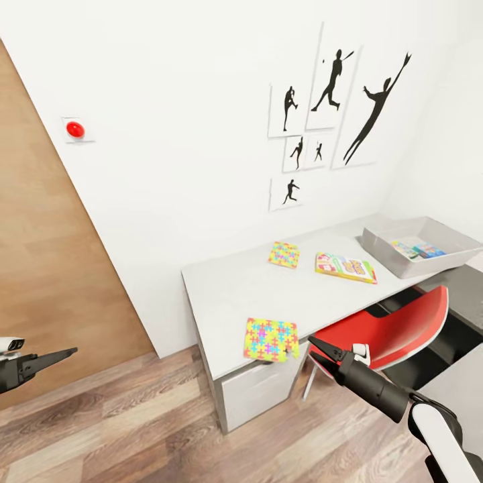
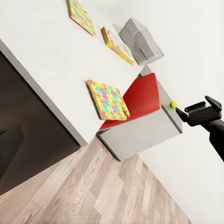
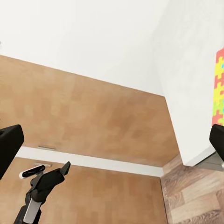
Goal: Put all the toys in the child's room - the three board games (two on the bed and one on the table), the two jigsaw puzzles on the table, and the tennis ball on the table - inside the toy box on the table in the child's room.
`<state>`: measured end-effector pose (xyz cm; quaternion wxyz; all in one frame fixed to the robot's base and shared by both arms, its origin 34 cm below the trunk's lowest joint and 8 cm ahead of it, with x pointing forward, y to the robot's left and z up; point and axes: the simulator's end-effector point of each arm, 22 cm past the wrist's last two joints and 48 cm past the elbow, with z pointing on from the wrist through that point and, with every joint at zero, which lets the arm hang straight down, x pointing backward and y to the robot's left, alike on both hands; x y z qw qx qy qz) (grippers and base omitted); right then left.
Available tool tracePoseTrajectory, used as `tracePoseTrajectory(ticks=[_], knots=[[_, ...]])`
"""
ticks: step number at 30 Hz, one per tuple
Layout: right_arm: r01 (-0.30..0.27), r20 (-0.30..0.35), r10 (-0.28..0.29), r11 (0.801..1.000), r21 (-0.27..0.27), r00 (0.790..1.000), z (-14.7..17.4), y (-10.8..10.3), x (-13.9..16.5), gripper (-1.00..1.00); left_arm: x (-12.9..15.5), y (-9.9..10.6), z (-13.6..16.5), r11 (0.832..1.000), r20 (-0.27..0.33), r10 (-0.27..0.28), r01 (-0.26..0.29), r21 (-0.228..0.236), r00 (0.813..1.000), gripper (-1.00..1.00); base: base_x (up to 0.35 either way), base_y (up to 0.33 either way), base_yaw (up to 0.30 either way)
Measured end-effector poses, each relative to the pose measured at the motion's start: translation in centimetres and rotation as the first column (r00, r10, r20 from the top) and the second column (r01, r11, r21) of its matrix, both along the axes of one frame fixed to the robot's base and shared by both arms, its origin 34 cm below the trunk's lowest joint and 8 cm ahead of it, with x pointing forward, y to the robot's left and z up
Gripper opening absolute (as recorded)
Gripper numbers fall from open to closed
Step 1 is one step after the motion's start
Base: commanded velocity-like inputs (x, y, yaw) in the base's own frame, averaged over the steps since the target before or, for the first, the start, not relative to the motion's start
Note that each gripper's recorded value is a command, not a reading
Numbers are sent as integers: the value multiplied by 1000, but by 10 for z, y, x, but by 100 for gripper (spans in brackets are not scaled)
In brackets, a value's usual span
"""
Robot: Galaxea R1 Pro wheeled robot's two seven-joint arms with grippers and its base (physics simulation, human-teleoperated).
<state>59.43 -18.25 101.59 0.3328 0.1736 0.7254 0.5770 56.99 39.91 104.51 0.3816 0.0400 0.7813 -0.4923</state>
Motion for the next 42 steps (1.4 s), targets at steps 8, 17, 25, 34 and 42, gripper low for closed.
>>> tracePoseTrajectory(ticks=[8,17,25,34,42], knots=[[0,13,0,1000,0,1000,6,0,-1,100,-1,0,6,1000,13,0,0,0,1000,100,0,-172,0],[0,28,0,1000,0,1000,13,0,-1,100,-2,0,13,1000,28,0,0,0,1000,100,0,-146,0],[0,41,0,1000,0,999,20,0,-1,100,-2,0,19,1000,42,0,0,0,999,100,0,-38,0],[0,55,0,1000,0,998,26,0,-2,100,-4,0,26,1000,57,0,0,-1,998,100,0,-161,-39],[0,68,0,1000,0,998,33,0,-3,100,-5,0,32,1000,71,0,0,-1,998,100,0,-118,-93]])
